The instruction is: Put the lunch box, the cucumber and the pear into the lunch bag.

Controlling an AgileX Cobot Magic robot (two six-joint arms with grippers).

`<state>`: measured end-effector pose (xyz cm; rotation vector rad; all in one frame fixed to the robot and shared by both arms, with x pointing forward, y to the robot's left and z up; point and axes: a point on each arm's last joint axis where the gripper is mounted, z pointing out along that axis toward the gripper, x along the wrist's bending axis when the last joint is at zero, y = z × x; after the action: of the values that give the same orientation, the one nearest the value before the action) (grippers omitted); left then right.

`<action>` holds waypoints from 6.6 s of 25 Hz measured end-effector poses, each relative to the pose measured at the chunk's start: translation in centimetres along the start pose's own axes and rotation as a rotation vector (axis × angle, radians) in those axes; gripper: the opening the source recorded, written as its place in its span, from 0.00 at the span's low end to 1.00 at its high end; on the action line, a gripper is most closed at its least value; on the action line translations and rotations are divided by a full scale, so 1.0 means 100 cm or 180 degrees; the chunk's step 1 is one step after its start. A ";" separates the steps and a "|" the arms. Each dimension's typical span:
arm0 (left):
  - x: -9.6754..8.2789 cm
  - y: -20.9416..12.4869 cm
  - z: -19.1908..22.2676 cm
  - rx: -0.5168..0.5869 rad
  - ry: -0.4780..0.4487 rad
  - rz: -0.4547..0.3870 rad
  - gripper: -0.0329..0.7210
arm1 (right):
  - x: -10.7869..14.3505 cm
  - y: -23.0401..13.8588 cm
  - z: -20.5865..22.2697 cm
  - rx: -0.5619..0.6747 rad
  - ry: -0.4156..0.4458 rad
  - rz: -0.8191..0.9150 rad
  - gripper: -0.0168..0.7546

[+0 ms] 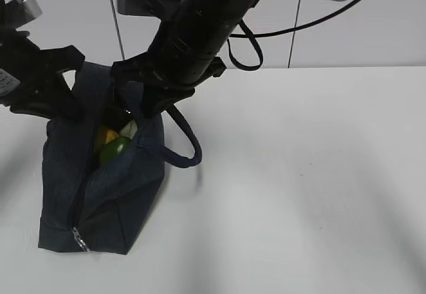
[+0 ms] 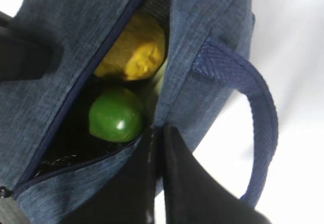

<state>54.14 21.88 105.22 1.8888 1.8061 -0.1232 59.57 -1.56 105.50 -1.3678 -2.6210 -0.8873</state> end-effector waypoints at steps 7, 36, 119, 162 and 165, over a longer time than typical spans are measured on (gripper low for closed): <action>-0.009 0.002 0.000 -0.0075 -0.0336 0.0001 0.04 | 0.000 0.008 -0.018 0.0108 -0.0218 -0.0230 0.02; -0.063 -0.010 0.020 -0.0138 -0.0639 0.0602 0.05 | -0.008 0.005 -0.051 0.0344 -0.0863 -0.0267 0.02; -0.030 -0.122 -0.038 -0.0583 -0.0316 0.1532 0.38 | 0.025 -0.191 -0.190 -0.0533 -0.0677 -0.0677 0.33; -0.025 -0.109 0.021 -0.0621 -0.0285 0.1381 0.36 | 0.012 -0.219 -0.037 -0.1022 0.0668 -0.1246 0.34; -0.025 -0.108 0.021 -0.0658 -0.0300 0.1377 0.36 | 0.012 -0.219 -0.032 -0.1030 0.0712 -0.1334 0.34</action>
<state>44.14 18.46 101.19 2.0340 1.2610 0.1212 41.37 -11.98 98.37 -0.7018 -2.7087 -1.4722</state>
